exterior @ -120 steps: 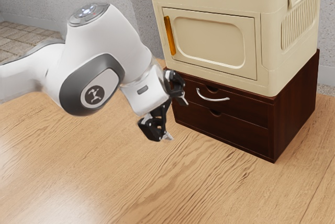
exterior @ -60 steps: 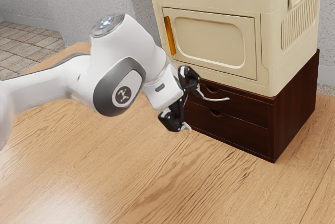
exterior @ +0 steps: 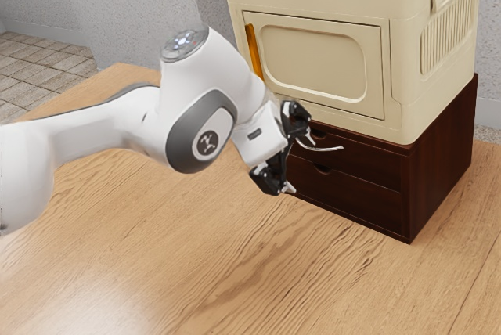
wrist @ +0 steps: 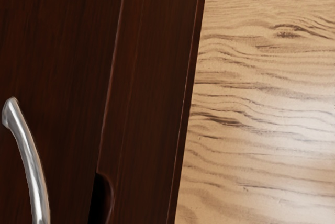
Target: Pull the drawer handle with one arm to open the drawer
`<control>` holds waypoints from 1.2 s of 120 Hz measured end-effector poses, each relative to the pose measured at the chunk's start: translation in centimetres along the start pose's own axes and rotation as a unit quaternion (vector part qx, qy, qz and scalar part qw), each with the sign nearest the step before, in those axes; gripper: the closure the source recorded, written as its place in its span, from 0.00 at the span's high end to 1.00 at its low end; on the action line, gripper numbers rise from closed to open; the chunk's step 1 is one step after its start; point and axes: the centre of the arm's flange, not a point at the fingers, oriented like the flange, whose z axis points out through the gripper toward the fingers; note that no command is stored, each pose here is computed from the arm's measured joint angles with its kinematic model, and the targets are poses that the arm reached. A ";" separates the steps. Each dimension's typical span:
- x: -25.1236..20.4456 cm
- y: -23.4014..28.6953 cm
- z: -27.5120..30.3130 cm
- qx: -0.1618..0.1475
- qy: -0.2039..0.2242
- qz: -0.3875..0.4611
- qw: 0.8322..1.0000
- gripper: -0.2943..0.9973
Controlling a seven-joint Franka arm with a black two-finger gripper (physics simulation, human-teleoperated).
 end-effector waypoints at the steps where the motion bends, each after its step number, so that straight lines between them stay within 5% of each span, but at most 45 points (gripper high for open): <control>1: 0.0 0.0 0.1 -0.001 0.000 0.000 1.000 0.77; 58: -0.4 0.1 1.0 -0.004 -0.003 0.005 1.000 0.75; 107: -0.5 0.0 -0.2 0.004 0.000 -0.006 1.000 0.47; 144: -0.7 1.3 -0.9 -0.002 0.000 -0.017 1.000 0.40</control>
